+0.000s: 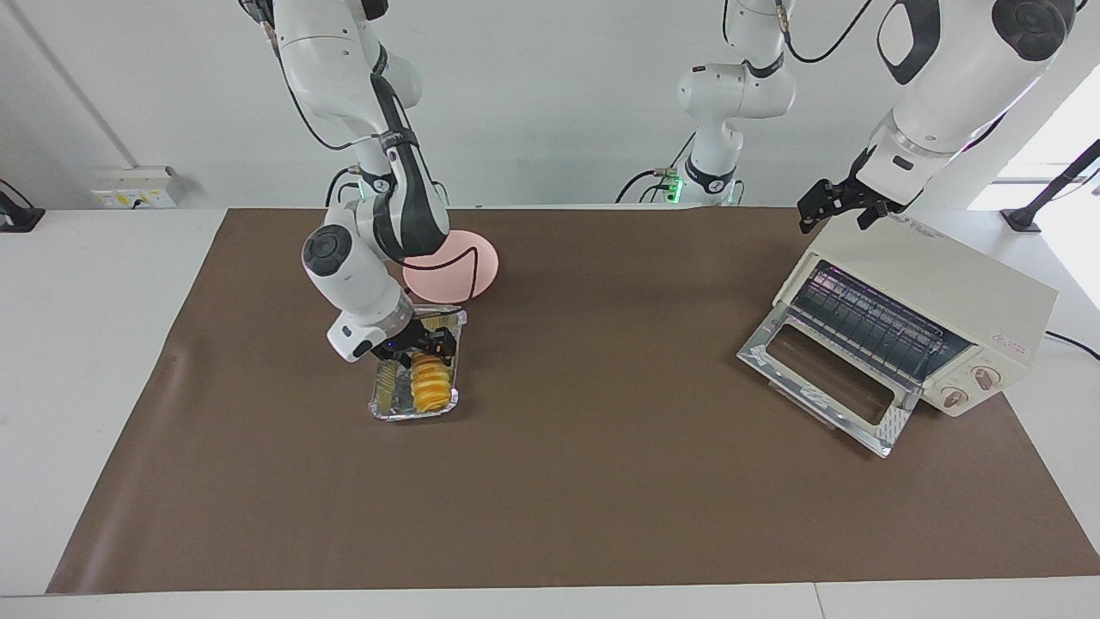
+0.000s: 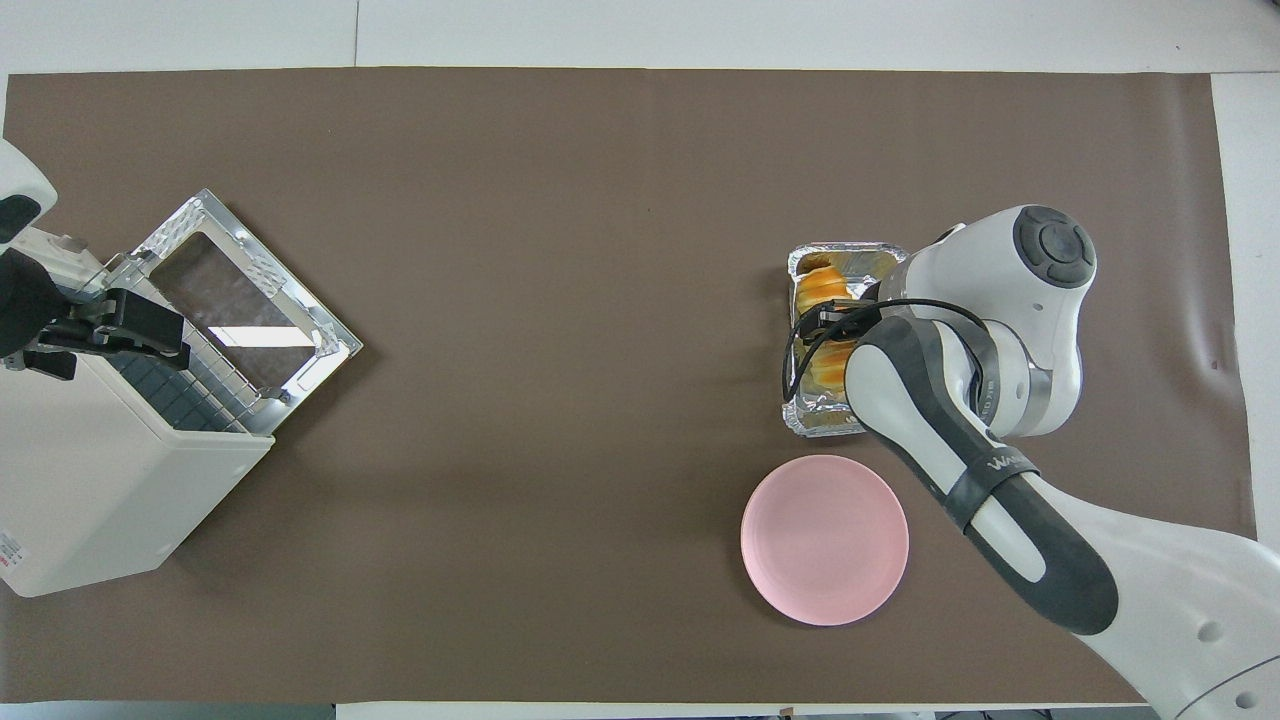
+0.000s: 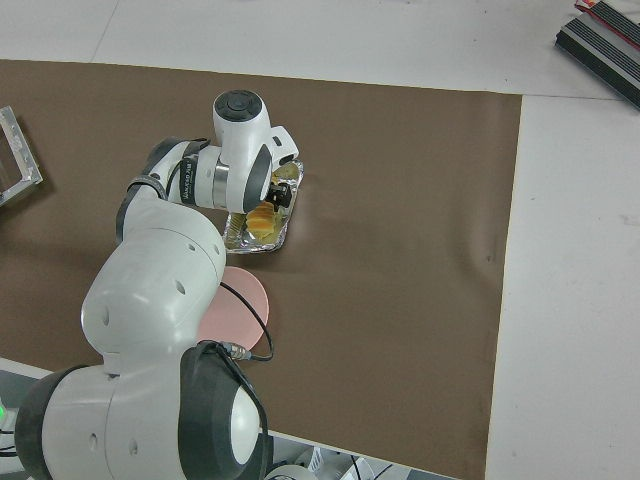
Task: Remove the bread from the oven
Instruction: 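Grasp the bread rolls in the tray with the right gripper, then carry the bread rolls onto the pink plate with the right gripper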
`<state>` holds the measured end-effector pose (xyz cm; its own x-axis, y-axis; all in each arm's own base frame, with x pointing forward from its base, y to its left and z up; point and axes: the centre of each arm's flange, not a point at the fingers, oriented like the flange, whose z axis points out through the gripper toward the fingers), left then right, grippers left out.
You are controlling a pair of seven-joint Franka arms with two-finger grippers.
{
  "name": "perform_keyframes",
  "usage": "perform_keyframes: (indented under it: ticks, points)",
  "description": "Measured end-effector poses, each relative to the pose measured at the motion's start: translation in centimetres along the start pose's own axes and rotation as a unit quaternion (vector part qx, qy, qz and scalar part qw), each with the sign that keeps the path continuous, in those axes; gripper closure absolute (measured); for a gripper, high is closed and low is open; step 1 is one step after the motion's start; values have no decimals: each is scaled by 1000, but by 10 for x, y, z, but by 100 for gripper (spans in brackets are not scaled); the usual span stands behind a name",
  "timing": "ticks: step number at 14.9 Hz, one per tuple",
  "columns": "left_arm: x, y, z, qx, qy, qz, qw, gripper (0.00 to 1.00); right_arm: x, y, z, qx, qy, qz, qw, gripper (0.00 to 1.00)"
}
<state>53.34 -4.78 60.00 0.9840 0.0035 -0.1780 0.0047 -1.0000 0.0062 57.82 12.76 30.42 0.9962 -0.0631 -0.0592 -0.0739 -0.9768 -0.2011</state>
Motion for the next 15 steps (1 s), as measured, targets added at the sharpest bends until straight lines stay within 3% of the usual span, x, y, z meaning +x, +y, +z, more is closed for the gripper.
perform_keyframes:
  ticks: [4,6,10,15]
  points:
    - [0,0,0,0,0,0,1000,0,2,-1,-5,1,5,-1,1000,71]
    - [0,0,0,0,0,0,1000,0,7,-5,-16,4,1,-3,1000,84]
    - [0,0,0,0,0,0,1000,0,8,-21,-85,11,-33,1,999,91]
    - [0,0,0,0,0,0,1000,0,-59,-31,-155,-3,-112,39,993,91]
